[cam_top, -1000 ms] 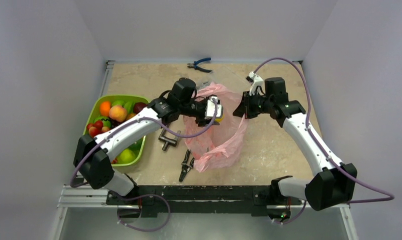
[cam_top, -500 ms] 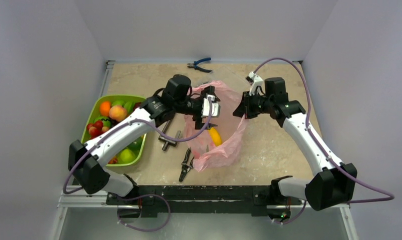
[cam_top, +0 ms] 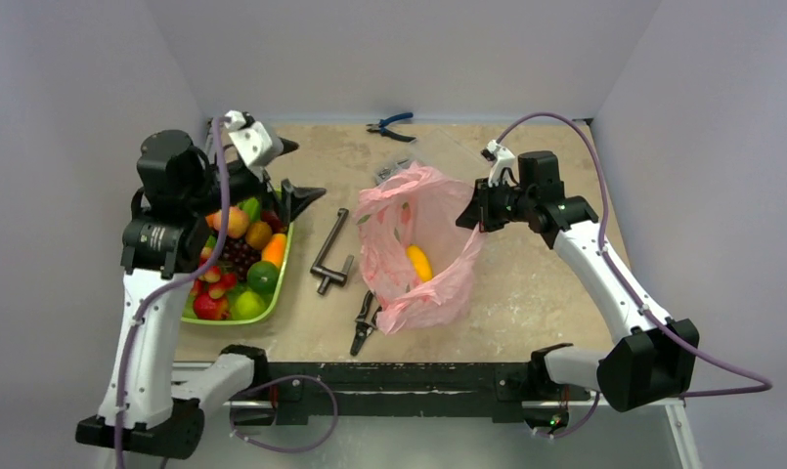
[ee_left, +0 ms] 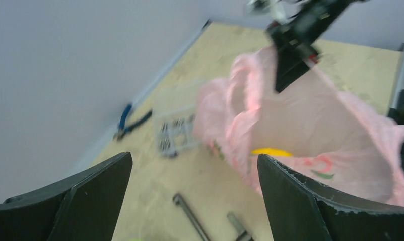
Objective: Place the fake fruits into the plastic bag and tie a complex knot
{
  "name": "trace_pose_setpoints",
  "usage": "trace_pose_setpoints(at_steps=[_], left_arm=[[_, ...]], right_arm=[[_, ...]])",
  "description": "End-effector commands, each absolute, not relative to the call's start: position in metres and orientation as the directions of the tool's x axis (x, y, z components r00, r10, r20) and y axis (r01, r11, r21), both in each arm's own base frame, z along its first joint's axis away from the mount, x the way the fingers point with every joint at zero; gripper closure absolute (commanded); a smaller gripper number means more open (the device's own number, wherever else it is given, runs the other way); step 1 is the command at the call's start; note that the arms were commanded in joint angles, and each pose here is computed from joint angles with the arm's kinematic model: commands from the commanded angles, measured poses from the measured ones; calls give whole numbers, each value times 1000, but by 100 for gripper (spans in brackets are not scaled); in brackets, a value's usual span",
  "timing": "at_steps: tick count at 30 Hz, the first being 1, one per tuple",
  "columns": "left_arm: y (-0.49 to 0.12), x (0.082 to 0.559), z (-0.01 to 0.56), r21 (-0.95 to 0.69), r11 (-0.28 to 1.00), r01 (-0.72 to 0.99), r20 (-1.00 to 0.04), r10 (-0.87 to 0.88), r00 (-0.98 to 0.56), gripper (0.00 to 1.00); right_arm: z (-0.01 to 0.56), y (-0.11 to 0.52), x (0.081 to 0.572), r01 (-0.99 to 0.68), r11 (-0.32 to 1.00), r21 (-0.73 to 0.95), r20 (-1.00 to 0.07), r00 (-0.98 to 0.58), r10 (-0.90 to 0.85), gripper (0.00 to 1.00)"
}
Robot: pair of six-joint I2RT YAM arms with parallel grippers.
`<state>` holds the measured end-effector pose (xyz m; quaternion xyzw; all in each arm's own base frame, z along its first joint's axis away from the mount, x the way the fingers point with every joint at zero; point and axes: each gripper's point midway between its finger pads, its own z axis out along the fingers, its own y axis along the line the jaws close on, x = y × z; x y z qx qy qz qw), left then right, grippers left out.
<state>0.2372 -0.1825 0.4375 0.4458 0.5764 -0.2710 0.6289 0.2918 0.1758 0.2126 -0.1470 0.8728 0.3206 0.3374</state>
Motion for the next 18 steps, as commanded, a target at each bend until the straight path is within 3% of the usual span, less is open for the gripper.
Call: trace_pose_setpoints(at_steps=[1, 4, 9, 18], left_arm=[[-98, 284, 344, -66, 731, 679, -923, 214, -320, 4], [-35, 306, 307, -95, 854, 512, -851, 198, -487, 2], [40, 329, 257, -52, 943, 329, -752, 180, -634, 0], [96, 355, 184, 12, 968, 251, -597, 209, -775, 12]], right_arm=[[224, 175, 294, -498, 750, 435, -721, -692, -41, 100], [224, 175, 294, -501, 750, 432, -722, -690, -44, 100], [223, 175, 294, -498, 750, 436, -718, -694, -43, 100], [223, 175, 296, -496, 753, 432, -718, -695, -46, 100]])
